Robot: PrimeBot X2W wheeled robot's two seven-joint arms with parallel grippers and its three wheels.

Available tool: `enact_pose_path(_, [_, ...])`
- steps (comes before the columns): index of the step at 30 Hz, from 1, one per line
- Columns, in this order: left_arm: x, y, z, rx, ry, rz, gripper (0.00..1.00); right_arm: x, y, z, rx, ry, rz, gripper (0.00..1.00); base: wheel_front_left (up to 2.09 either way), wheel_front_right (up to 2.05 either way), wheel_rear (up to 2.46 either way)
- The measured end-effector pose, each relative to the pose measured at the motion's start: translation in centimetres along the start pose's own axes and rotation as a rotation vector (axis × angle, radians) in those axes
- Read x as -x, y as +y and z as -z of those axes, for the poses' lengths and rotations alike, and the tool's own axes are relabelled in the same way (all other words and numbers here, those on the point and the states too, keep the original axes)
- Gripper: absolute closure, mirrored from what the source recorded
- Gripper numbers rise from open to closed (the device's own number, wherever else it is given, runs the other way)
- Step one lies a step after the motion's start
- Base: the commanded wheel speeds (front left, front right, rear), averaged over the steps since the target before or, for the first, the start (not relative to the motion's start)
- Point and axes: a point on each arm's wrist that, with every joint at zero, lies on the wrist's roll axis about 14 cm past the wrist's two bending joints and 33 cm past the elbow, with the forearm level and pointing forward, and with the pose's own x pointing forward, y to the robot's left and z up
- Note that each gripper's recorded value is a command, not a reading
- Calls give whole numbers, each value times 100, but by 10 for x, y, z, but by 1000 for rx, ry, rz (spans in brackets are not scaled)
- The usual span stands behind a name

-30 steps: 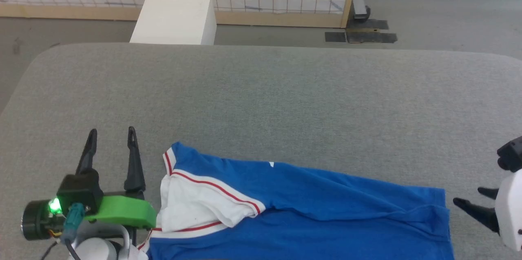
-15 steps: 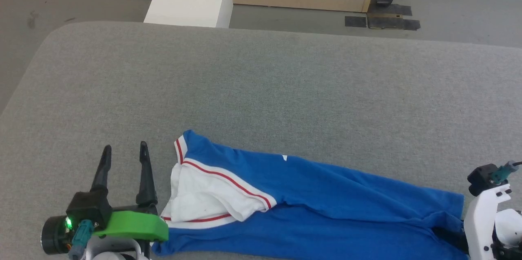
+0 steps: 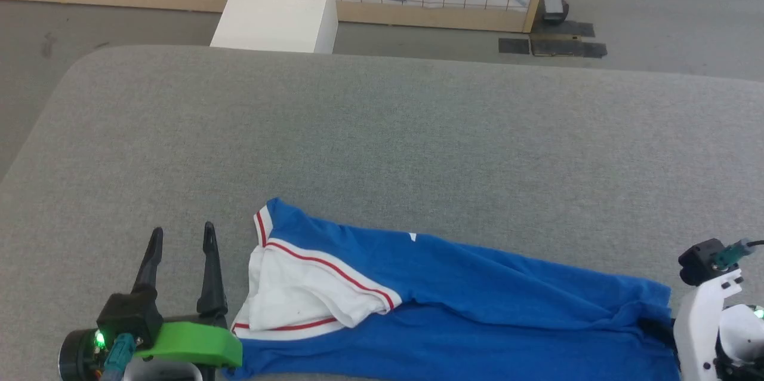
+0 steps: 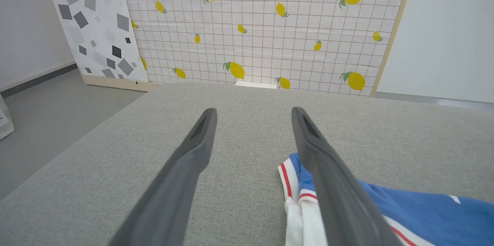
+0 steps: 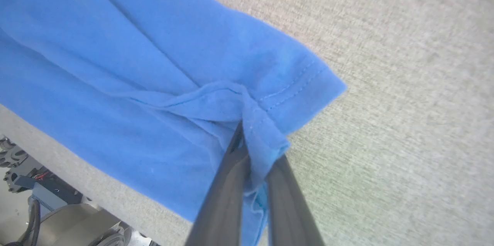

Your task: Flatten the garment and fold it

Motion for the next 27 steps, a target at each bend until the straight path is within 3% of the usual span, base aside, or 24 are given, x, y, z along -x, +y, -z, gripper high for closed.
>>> enact_pose_path(8, [4,-7,-3,-7,-10,32,0,43,-35,-19,0,-103,88,100,0,0,0])
enact_pose_path(13, [3,-17,-6,-9,-20,69,0,76,-80,0,-68,-89,208,100,0,0,0])
enact_pose_path(17, [5,-20,-7,-10,-24,82,0,91,-98,13,-86,-66,261,100,0,0,0])
enact_pose_path(23, [7,-21,-5,-14,-19,90,0,95,-72,-4,-3,-98,194,100,0,0,0])
enact_pose_path(27, [7,-19,-4,-14,-15,88,0,90,-32,-28,66,-150,83,100,0,0,0])
